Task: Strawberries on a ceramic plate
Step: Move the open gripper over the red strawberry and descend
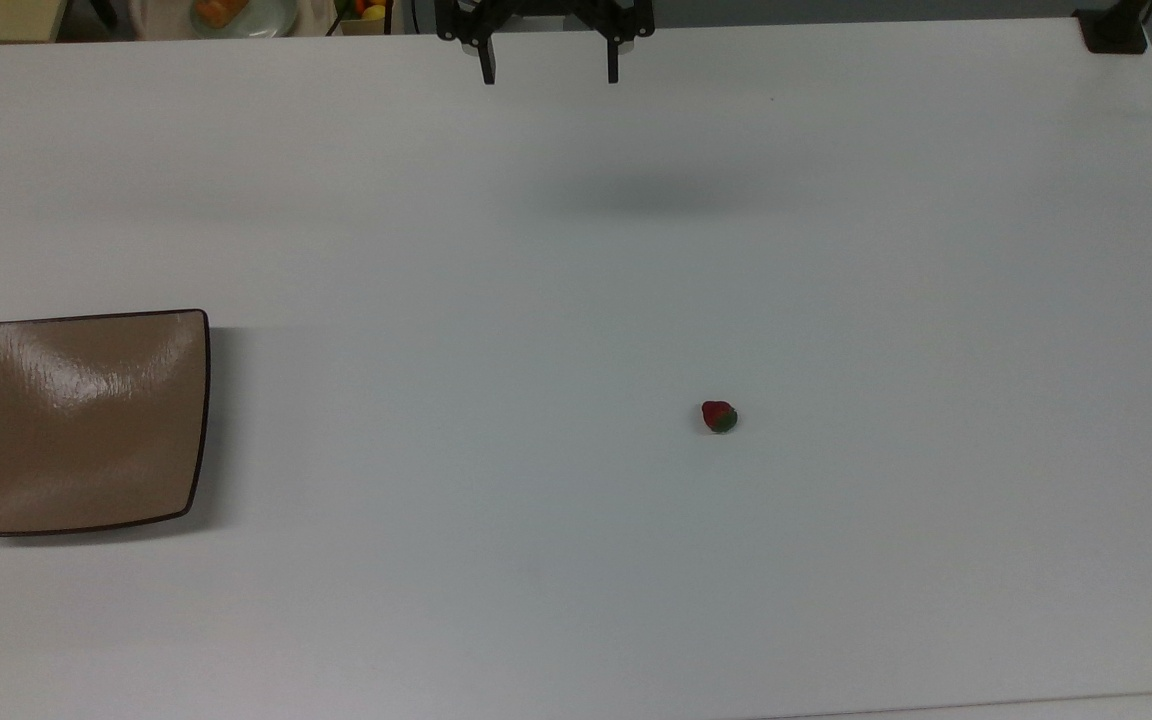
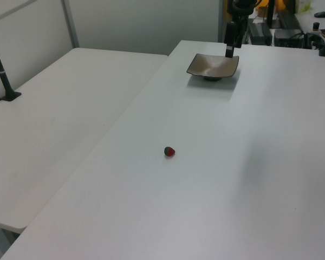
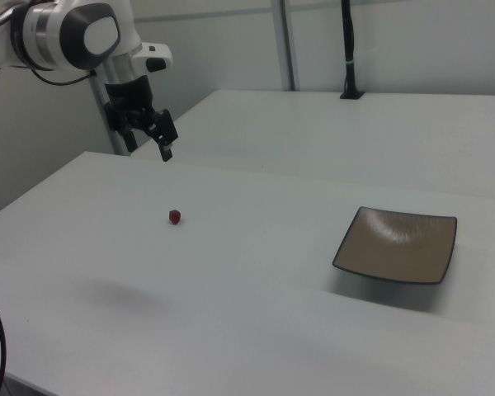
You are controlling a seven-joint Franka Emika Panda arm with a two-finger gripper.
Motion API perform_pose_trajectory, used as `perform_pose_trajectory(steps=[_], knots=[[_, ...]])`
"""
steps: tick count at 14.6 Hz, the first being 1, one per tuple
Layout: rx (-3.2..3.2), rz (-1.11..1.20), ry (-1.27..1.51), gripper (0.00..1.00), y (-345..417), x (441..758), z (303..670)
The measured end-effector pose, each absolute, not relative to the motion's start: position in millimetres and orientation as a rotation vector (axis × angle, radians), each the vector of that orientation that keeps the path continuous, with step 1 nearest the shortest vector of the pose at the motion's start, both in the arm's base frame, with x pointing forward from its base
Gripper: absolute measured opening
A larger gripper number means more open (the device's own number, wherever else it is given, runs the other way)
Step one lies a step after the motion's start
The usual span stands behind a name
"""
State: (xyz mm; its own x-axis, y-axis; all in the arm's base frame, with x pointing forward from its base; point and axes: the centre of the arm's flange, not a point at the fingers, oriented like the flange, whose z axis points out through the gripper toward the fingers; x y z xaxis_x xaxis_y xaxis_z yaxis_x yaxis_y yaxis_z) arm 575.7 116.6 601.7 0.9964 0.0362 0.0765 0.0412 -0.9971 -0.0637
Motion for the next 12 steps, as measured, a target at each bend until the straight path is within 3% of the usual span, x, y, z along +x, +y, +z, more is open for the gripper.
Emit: perform_pose_trajectory(steps=[6,12], knots=[[-3.079,-0.14,-0.002,1.0,77,579,609],[-3.075,-0.084,-0.17,1.0,100,581,588]])
